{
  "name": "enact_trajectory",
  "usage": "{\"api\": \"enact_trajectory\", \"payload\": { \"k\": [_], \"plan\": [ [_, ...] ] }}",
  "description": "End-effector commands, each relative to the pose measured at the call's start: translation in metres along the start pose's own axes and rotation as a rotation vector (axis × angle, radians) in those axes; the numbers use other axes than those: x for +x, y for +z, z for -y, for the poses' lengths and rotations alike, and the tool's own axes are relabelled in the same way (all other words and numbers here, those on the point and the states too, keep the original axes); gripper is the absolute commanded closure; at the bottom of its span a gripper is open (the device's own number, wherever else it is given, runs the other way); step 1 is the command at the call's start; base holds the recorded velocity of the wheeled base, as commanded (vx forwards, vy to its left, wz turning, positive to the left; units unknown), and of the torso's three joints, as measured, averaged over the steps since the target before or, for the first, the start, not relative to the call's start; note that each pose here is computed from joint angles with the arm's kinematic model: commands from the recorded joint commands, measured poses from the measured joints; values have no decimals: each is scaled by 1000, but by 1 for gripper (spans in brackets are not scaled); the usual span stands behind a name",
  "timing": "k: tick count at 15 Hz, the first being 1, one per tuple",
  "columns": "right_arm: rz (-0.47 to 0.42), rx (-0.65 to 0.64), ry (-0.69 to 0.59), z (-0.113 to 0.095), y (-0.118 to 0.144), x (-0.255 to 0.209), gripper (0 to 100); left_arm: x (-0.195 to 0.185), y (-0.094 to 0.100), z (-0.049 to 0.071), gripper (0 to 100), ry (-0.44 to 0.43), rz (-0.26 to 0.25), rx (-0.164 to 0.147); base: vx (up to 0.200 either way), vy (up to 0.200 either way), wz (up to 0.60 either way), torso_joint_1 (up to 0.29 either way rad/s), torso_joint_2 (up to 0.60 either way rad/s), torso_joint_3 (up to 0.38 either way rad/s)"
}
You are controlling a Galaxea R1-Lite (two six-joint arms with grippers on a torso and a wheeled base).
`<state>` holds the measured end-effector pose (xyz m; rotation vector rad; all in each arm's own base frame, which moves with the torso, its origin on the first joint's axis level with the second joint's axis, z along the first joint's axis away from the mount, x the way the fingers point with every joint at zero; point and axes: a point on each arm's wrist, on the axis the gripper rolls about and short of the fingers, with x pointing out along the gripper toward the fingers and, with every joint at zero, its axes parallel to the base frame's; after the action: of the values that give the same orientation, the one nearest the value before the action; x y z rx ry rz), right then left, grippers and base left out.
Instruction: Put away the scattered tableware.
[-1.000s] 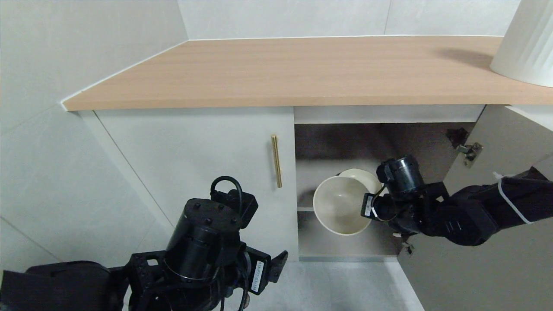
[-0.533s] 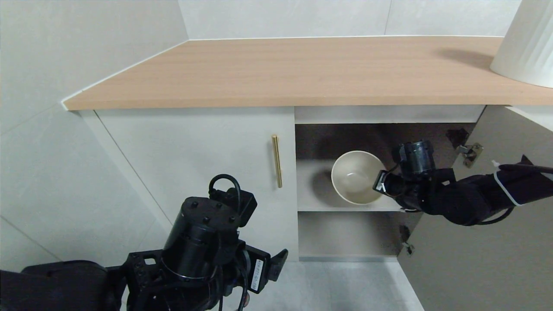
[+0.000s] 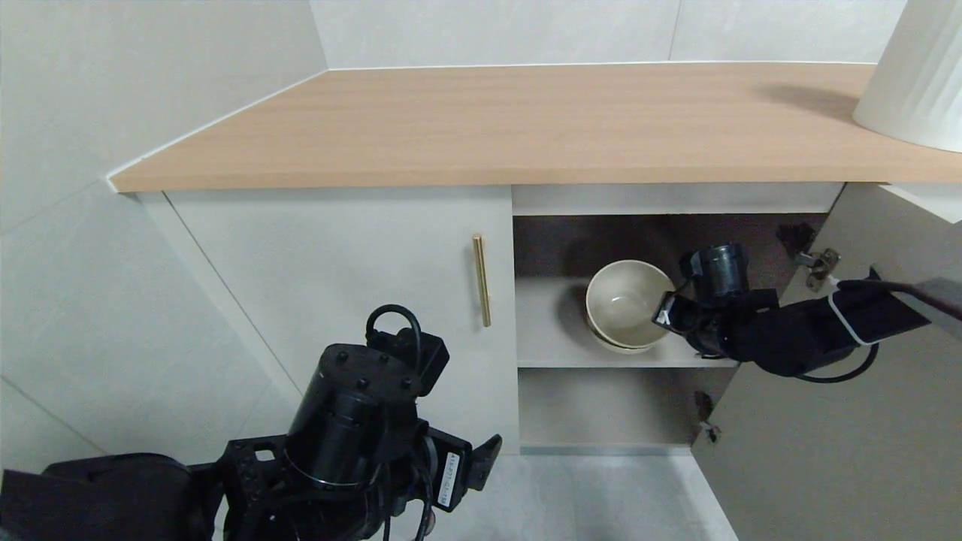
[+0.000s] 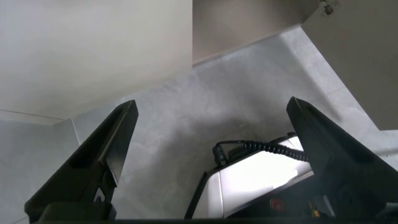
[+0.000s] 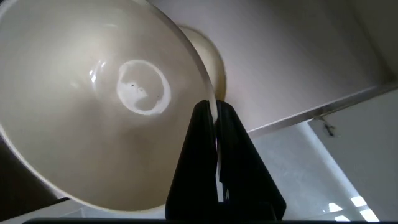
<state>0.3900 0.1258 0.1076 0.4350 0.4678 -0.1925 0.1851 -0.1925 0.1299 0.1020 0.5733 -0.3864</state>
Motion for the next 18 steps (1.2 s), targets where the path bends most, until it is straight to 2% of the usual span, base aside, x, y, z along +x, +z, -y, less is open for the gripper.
{"api": "enact_trajectory", "payload": {
  "k": [1,9,10,16,18],
  "plan": [
    [-10,-3,-14,3,-4,10,100,0,0,0,0,0,1,-1,0,0,0,0,0,0],
    [-23,-8,-23,3,-12,21,100,0,-1,0,0,1,-2,-1,0,0,0,0,0,0],
    [-20,-6,-22,3,-11,22,0,0,-1,0,0,1,-2,-1,0,0,0,0,0,0],
    [-15,-2,-17,2,-9,20,0,-1,1,-1,0,1,3,-4,0,0,0,0,0,0],
    [-10,0,-6,1,-2,10,0,-3,6,-6,0,14,23,-29,0,0,0,0,0,0]
  ]
}}
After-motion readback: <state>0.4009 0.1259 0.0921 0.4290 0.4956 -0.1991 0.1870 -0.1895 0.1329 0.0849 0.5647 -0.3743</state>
